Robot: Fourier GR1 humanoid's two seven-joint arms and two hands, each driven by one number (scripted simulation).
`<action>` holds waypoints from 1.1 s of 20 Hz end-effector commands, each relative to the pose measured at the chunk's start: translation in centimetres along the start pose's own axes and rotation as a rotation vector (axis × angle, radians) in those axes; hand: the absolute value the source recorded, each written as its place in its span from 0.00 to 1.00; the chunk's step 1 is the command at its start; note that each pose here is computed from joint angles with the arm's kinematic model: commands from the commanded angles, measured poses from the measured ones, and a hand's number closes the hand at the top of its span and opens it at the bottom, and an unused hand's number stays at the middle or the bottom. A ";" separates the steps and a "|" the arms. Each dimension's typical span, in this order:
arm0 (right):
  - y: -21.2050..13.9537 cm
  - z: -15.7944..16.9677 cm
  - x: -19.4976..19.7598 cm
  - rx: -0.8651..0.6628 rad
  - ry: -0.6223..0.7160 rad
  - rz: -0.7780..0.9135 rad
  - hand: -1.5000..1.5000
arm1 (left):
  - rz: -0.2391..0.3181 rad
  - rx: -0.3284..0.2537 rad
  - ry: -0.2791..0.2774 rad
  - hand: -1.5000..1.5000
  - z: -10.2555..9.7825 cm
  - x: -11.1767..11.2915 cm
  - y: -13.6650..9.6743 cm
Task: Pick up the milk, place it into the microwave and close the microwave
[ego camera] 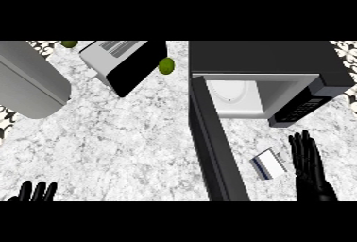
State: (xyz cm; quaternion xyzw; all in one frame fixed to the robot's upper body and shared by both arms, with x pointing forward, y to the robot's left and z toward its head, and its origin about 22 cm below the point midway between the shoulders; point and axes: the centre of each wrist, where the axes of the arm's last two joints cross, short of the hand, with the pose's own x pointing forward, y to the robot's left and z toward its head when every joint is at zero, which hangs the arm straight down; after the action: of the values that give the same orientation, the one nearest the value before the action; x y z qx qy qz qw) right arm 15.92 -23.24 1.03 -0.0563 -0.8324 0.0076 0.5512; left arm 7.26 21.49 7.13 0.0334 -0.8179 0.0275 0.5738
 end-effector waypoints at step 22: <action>-8.1 2.1 -11.0 -0.012 0.150 0.129 0.00 | 0.018 -0.006 0.015 0.00 1.8 0.9 -1.4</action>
State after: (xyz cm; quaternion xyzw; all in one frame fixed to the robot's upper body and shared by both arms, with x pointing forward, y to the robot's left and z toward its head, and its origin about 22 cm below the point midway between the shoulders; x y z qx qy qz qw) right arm 17.30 -31.06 -7.89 -0.1138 -0.7937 0.0249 0.5970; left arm 5.90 21.18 6.75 0.0320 -0.8163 0.0278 0.5761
